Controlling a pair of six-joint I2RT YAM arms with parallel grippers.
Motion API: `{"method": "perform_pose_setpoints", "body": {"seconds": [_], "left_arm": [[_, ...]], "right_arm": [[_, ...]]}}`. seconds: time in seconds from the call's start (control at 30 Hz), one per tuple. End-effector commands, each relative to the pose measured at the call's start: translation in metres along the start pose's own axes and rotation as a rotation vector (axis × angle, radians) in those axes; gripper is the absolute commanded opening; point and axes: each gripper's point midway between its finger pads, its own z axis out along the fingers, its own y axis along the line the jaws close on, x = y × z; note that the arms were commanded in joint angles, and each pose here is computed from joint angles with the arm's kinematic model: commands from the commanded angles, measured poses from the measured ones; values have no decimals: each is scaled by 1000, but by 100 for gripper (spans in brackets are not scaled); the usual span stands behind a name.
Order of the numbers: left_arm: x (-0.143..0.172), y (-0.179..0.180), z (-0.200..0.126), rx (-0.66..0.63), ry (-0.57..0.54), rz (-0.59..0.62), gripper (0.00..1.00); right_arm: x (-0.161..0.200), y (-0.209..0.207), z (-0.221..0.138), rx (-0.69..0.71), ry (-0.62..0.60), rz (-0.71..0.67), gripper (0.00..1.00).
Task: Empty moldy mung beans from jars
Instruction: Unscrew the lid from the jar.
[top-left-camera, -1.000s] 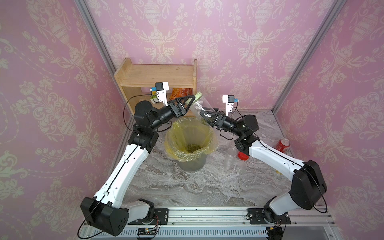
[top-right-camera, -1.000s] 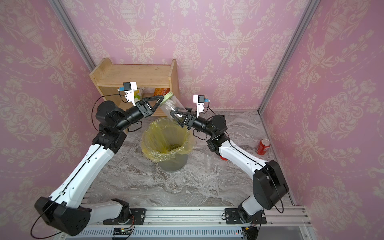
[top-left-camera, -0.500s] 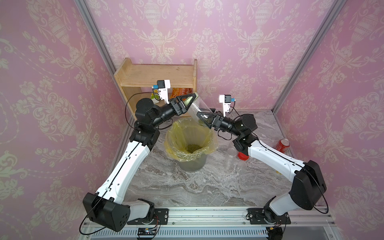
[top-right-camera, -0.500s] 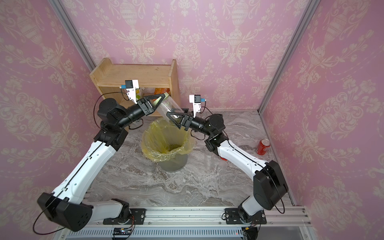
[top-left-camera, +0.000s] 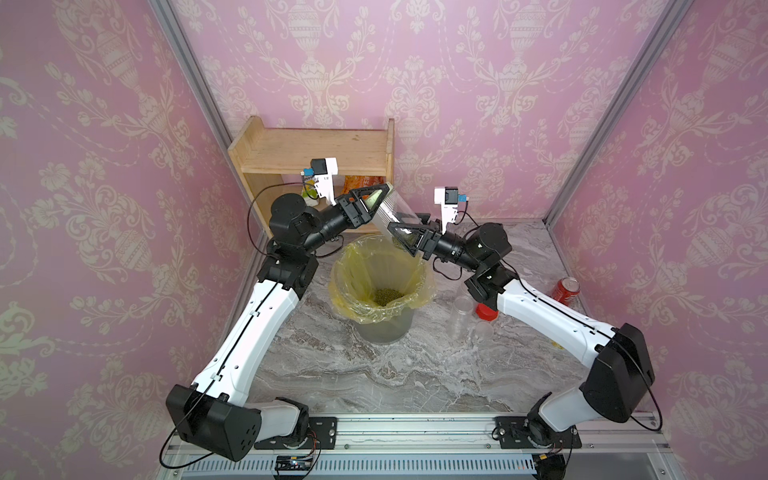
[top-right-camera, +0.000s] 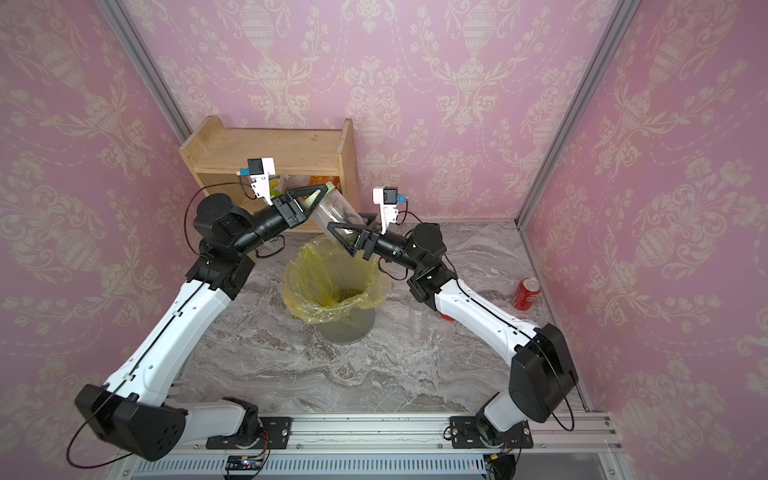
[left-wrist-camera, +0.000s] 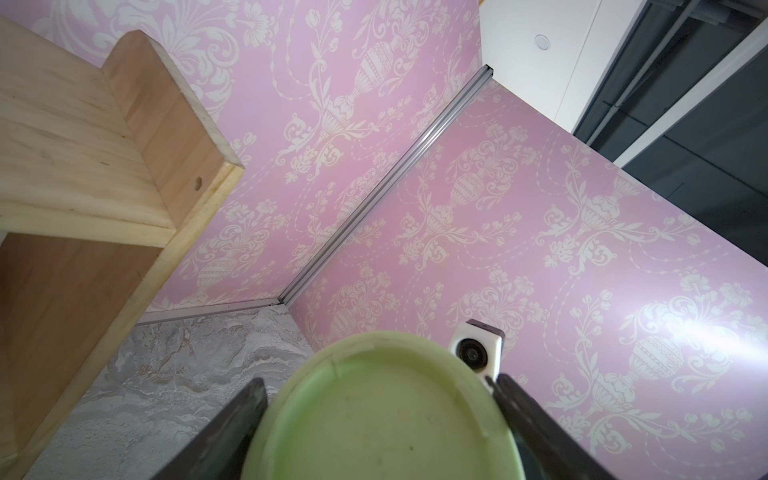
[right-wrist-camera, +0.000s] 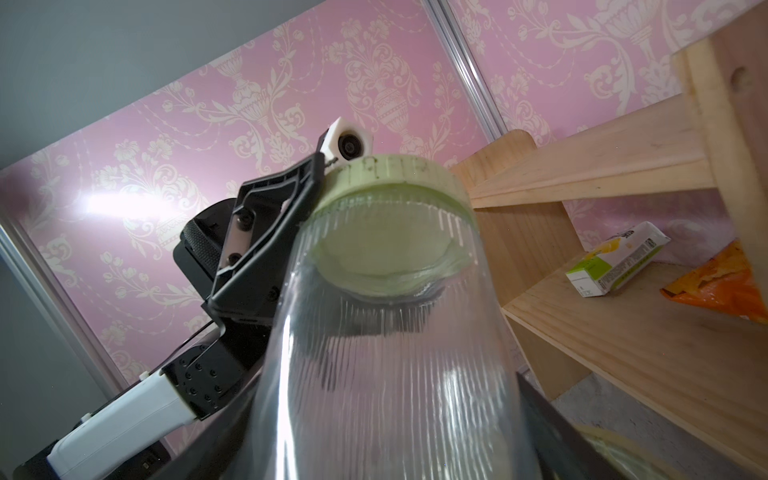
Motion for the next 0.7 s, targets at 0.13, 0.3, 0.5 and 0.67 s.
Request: {"method": "perform_pose_setpoints", "body": {"seconds": [0.13,0.3,0.5,0.67], "left_arm": [[-3,15,-10,-155,-45,-5,47],[-3,26,-9,-199,-76,-66,47],[-7,36,-14,-291,-79,-33,49],[-14,40,-18,-341,-103,-16,48]], "right_arm": [[-7,77,2,15,8,-382,29],[5,89,10,36,59,-472,29],[14,84,24,60,134,-512,29],[21,85,35,93,164,-576,29]]}}
